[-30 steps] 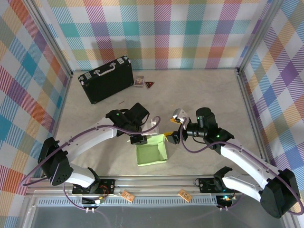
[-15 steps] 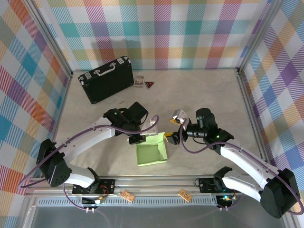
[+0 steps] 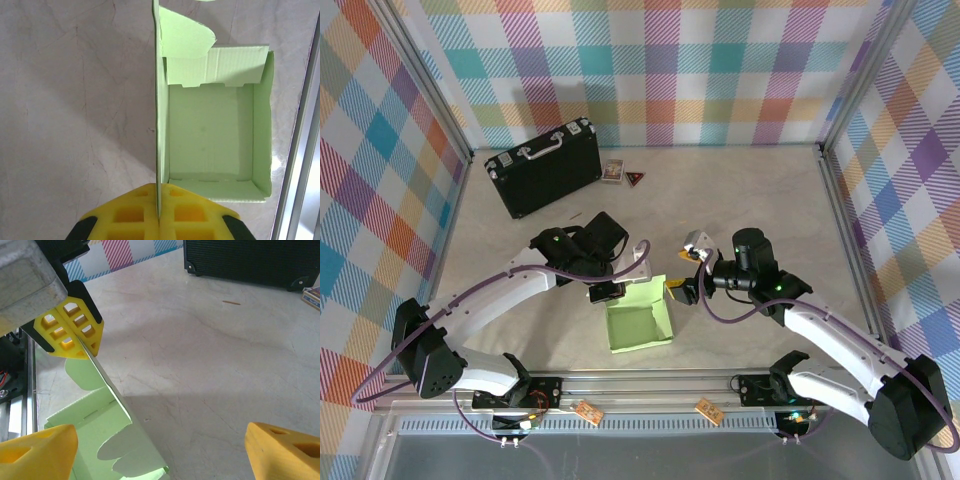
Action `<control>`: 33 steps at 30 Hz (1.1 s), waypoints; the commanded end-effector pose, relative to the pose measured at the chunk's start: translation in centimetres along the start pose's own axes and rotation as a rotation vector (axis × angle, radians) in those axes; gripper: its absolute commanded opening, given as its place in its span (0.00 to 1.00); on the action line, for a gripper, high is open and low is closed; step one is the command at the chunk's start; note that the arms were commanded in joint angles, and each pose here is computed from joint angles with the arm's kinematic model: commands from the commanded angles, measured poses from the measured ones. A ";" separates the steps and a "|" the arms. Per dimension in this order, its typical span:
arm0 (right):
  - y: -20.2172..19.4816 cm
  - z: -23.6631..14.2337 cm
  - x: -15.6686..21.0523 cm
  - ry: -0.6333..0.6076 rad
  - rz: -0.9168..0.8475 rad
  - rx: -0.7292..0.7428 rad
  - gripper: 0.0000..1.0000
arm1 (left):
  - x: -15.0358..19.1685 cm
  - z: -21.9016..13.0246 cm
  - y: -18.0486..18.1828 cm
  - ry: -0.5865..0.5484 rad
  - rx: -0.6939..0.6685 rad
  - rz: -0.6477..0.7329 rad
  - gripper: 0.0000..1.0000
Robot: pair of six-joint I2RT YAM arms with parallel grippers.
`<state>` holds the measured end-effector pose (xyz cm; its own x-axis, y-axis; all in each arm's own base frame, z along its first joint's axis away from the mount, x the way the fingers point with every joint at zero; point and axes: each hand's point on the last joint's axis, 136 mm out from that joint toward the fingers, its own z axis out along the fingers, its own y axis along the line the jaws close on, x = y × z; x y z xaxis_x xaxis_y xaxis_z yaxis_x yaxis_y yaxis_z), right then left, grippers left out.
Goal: Fold the paper box
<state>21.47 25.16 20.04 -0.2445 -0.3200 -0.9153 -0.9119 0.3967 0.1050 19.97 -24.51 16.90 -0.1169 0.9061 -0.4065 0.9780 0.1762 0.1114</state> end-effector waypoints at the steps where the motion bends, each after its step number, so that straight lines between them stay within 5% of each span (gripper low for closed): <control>1: -0.1 -0.6 -0.8 -0.044 -0.005 0.021 0.86 | -0.6 -0.4 -0.2 -0.010 0.001 0.029 0.00; 33: 2.1 -1.4 0.1 -0.096 -0.032 -0.058 0.84 | 0.7 4.2 0.1 0.029 0.130 -0.027 0.00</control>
<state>19.57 24.34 20.62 -0.2145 -0.2473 -0.9449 -0.9169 0.3844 0.1075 21.10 -25.37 13.13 -0.1518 0.9140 -0.3763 0.9850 0.1714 0.0191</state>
